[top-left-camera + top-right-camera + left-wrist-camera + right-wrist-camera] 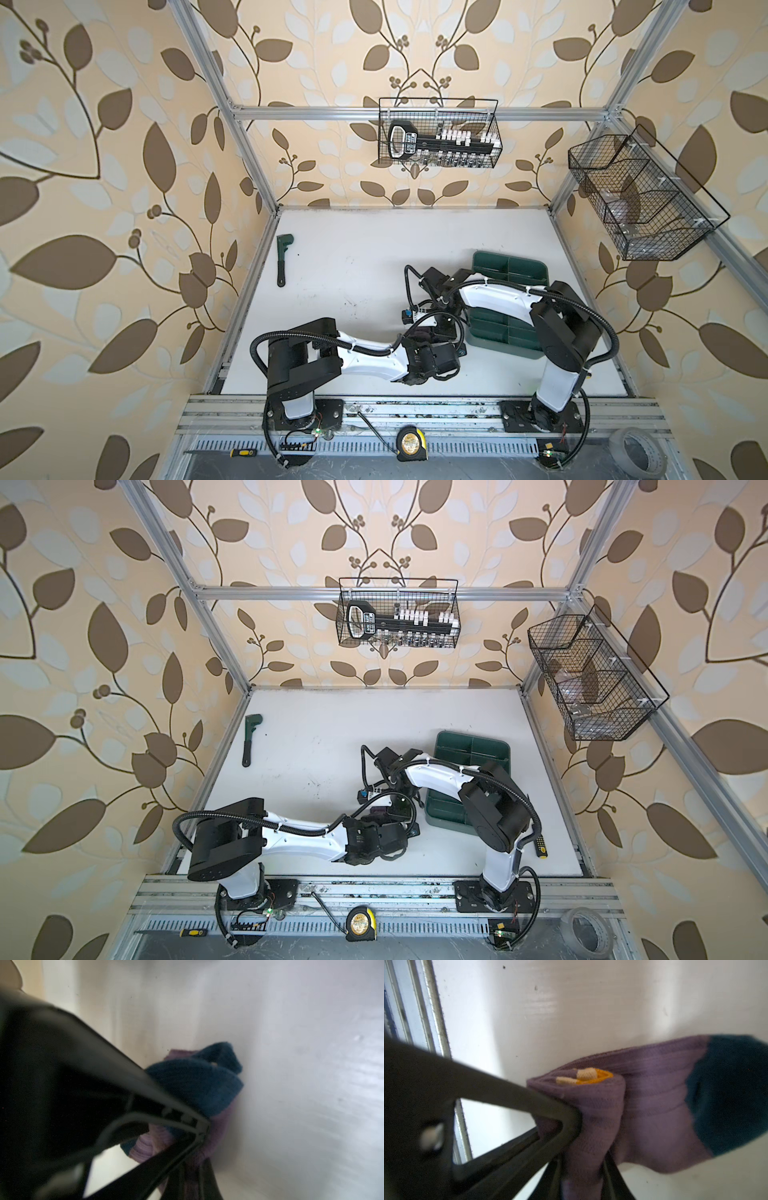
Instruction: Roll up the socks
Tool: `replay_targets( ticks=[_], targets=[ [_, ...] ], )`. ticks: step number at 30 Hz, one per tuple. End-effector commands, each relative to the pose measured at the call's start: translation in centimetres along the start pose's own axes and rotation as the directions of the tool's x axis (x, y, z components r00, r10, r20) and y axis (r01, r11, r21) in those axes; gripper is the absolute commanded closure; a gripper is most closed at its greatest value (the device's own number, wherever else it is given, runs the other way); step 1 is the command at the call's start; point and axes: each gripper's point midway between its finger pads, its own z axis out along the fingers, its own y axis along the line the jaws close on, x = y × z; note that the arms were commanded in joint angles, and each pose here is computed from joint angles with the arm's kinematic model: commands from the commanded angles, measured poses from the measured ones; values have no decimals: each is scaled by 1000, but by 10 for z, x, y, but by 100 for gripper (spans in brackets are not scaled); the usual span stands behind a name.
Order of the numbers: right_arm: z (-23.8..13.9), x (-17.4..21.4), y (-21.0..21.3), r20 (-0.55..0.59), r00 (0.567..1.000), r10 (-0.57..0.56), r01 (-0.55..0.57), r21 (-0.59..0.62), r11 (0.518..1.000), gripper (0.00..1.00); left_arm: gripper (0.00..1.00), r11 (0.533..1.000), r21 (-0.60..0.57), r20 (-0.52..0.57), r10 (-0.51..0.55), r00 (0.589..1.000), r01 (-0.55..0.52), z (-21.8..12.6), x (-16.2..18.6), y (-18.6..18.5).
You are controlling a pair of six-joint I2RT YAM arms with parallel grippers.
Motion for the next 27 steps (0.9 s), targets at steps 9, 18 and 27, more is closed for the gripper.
replay_targets(
  ticks=[9, 18, 27],
  targets=[
    [-148, -8, -52, 498, 867, 35, -255, 381, 889, 53, 100, 889, 458, -96, 46, 994, 3, -6, 41, -31],
    [-223, 46, -45, 429, 894, -129, -298, 785, 543, 54, 100, 628, 737, -263, -76, 962, 251, -12, 49, -26],
    [-137, 42, 50, 0, 824, -566, 278, 871, 405, 49, 100, 364, 821, -380, -226, 897, 439, -11, 40, -8]
  ],
)
